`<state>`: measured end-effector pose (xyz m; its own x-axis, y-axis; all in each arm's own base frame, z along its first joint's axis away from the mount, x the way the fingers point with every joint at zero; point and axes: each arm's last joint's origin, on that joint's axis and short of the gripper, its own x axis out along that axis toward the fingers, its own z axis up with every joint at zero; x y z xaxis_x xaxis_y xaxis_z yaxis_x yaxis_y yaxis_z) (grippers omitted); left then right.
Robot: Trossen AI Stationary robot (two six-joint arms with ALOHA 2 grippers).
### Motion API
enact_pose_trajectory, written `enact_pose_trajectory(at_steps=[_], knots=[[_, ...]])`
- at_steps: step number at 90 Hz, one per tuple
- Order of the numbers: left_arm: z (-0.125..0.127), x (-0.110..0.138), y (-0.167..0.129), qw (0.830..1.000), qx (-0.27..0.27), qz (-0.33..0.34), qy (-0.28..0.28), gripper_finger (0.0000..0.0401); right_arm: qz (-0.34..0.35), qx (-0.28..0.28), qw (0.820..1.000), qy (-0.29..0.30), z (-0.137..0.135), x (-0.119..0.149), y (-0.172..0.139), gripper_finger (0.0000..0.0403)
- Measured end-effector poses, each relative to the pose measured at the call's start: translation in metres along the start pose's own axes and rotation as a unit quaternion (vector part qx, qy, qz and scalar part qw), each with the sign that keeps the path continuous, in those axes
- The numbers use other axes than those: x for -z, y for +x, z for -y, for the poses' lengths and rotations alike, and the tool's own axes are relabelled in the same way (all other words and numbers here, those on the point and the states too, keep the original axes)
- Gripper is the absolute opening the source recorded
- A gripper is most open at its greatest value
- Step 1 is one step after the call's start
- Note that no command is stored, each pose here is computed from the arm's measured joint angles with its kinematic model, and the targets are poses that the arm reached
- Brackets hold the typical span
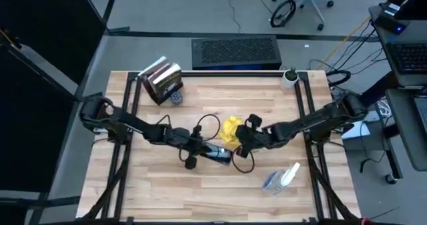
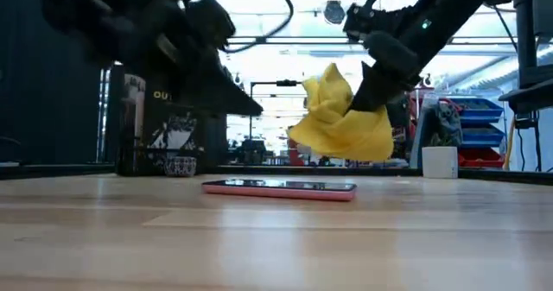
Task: Apply microfiber cloth
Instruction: Wipe the front of the pink cellphone with a yellow microfiber cloth
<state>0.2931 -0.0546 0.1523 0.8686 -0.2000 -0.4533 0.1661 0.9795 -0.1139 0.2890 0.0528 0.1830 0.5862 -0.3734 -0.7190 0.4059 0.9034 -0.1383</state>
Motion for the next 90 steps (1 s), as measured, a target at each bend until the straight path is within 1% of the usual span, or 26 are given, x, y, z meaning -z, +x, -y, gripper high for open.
enact_pose_trajectory(at_steps=[12,22,30,35,44,60,69,75,90], knots=[[0.025,0.005,-0.005,0.999,0.033,-0.036,-0.012,0.0004,-0.023,0.007,1.000,0.009,0.000,0.010,0.011,0.0000],[0.042,0.027,0.003,0.993,0.053,-0.099,-0.033,0.0004,-0.042,-0.025,0.999,0.016,-0.006,0.016,0.020,0.0000],[0.043,0.045,0.012,0.990,0.042,-0.134,-0.025,0.0004,-0.057,-0.048,0.997,0.014,-0.011,0.020,0.027,0.0000],[0.037,0.050,0.017,0.989,0.025,-0.142,-0.021,0.0004,-0.061,-0.063,0.996,0.013,-0.015,0.022,0.030,0.0000],[0.021,0.055,0.024,0.989,-0.028,-0.141,-0.030,0.0004,-0.069,-0.084,0.994,0.025,-0.022,0.025,0.033,0.0000],[-0.006,0.055,0.028,0.987,-0.070,-0.132,-0.050,0.0004,-0.077,-0.092,0.992,0.045,-0.032,0.032,0.028,0.0000],[-0.018,0.052,0.028,0.989,-0.087,-0.115,-0.039,0.0004,-0.079,-0.098,0.990,0.064,-0.036,0.033,0.025,0.0000],[-0.028,0.050,0.028,0.988,-0.110,-0.105,-0.033,0.0004,-0.080,-0.101,0.989,0.072,-0.039,0.035,0.024,0.0000],[-0.048,0.048,0.025,0.984,-0.136,-0.100,-0.049,0.0004,-0.067,-0.119,0.986,0.093,-0.046,0.034,0.020,0.0000]])
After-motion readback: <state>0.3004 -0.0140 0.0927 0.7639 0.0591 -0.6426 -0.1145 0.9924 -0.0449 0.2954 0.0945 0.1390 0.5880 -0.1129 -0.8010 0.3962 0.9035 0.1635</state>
